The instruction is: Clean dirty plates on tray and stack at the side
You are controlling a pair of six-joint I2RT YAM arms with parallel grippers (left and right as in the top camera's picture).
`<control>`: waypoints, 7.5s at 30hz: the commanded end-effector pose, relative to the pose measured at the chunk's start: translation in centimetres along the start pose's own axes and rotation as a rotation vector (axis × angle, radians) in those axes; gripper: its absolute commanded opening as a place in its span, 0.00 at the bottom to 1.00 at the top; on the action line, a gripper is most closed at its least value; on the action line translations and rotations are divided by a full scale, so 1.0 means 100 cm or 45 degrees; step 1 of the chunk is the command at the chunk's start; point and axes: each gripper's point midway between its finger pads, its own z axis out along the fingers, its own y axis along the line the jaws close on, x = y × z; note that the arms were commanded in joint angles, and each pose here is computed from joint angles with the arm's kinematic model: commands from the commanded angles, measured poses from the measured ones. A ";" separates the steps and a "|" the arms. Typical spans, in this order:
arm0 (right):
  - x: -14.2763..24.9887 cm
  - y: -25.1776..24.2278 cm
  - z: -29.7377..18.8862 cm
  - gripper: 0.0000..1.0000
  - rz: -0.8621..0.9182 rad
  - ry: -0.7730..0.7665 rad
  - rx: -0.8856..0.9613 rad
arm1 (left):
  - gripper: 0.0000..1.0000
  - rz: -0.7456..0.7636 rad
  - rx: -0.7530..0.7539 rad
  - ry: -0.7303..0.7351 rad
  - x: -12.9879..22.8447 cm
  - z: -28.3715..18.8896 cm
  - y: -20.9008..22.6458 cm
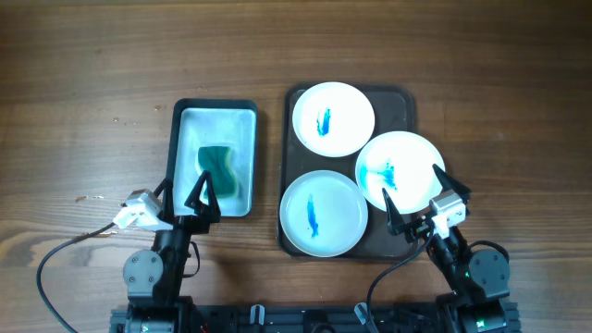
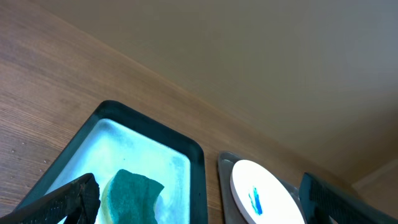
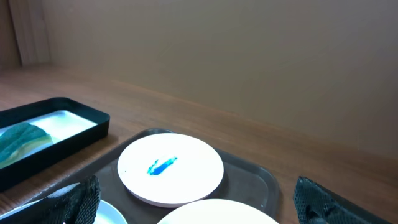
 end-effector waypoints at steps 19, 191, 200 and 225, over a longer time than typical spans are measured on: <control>-0.081 0.023 -0.017 1.00 0.054 -0.143 -0.216 | 0.99 0.024 0.145 -0.009 -0.024 -0.008 -0.036; 0.177 0.029 0.026 0.04 0.763 1.681 0.343 | 0.04 0.214 -0.544 1.699 0.274 0.080 -0.100; 0.177 0.030 0.026 0.04 0.768 1.682 0.333 | 0.04 0.569 -0.830 1.576 0.237 0.075 -0.046; 0.177 0.030 0.025 0.04 0.767 1.687 0.333 | 0.04 0.316 -0.573 1.928 0.281 0.036 -0.092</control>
